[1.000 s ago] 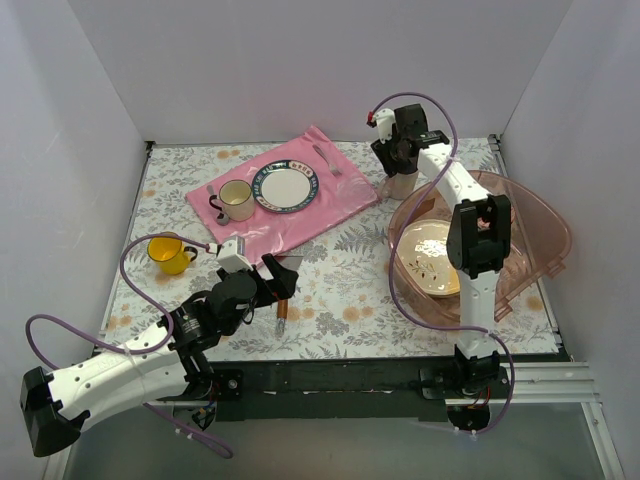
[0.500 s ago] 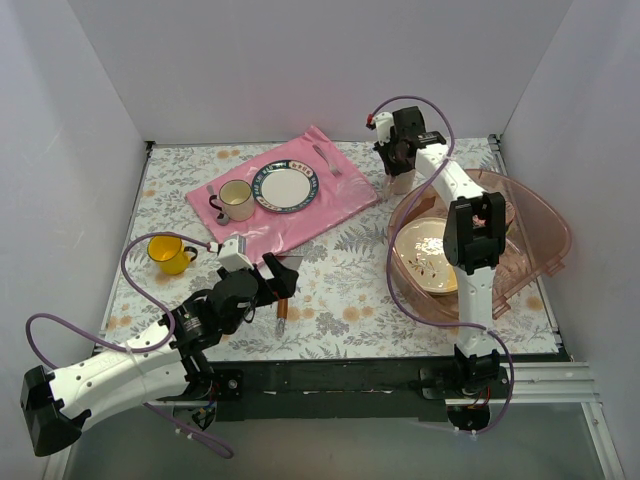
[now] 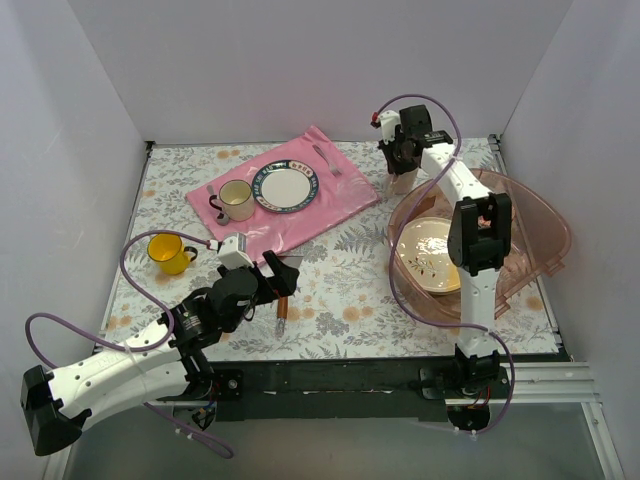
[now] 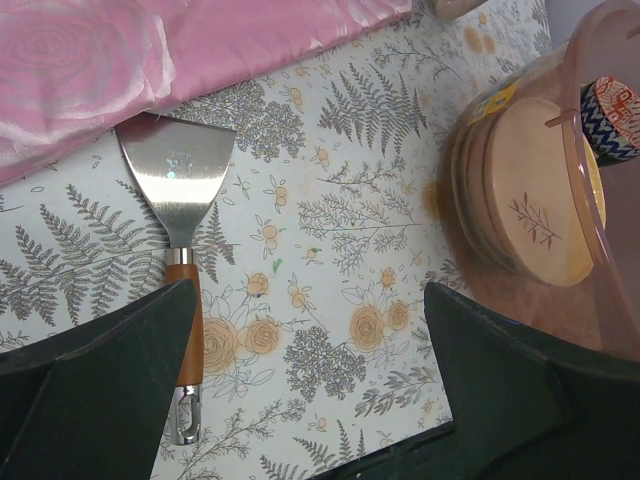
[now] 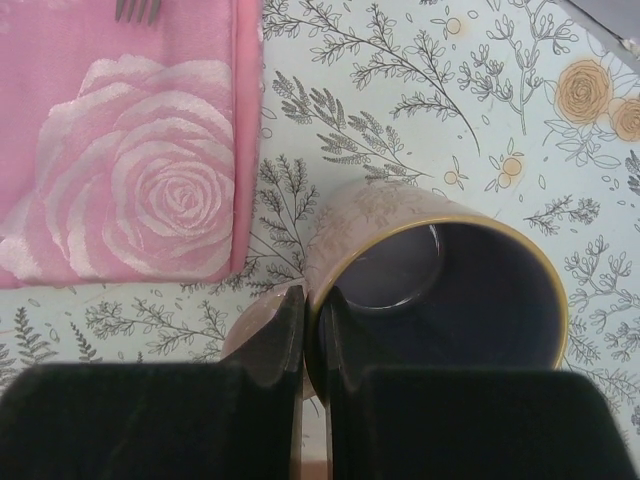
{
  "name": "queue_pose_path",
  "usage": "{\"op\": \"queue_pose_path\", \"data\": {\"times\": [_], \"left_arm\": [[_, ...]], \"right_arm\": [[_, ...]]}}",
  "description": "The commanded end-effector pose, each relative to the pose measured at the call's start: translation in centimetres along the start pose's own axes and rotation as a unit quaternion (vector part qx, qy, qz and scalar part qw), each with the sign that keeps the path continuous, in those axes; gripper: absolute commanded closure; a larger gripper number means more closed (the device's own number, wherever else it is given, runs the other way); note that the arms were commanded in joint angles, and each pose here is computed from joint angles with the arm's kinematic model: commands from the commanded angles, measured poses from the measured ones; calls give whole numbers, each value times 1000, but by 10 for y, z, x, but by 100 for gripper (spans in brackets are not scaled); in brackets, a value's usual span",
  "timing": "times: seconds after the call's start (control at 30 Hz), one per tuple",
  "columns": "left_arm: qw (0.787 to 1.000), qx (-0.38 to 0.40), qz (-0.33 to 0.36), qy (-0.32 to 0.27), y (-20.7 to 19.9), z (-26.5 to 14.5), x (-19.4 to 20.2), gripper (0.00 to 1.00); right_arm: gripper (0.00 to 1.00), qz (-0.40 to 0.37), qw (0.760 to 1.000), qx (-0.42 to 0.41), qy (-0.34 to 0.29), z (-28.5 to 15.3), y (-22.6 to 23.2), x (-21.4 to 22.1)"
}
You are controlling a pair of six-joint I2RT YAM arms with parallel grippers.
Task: Place the mixed dishes into the plastic bin
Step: Pick up the cup at the center of the board, then place the cup in the plastic bin.
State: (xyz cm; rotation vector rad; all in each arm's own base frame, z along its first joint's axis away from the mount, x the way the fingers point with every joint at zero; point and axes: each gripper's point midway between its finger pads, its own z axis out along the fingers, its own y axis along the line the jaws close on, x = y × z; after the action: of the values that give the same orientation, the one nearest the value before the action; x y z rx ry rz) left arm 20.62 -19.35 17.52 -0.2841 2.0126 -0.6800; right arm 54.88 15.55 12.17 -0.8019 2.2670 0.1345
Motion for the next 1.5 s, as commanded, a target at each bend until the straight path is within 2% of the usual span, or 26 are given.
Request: {"op": "queue_pose_path", "data": {"times": [0.0, 0.13, 0.37, 0.7, 0.87, 1.13, 1.47], "left_arm": [[1000, 11, -7, -11, -8, -6, -13, 2], [1000, 13, -9, -11, -8, -7, -13, 2], [1000, 18, -15, -14, -9, -10, -16, 2], [999, 24, -25, -18, -9, -14, -18, 2], [999, 29, -27, -15, -10, -15, -17, 2], [999, 35, -29, -15, -14, -16, -18, 2], [999, 41, -32, -14, -15, -17, -18, 2]], "right_arm": [[99, -35, 985, 58, -162, -94, -21, -96], [99, -39, 976, 53, -209, -132, -14, -117], [99, -36, 967, -4, -252, -169, 14, -130], [99, -84, 946, -106, -294, -231, 72, -112], [99, -106, 942, -131, -289, -248, 93, -86], [99, -141, 942, -101, -287, -278, 99, -56], [99, -114, 953, -49, -276, -311, 65, -25]]}}
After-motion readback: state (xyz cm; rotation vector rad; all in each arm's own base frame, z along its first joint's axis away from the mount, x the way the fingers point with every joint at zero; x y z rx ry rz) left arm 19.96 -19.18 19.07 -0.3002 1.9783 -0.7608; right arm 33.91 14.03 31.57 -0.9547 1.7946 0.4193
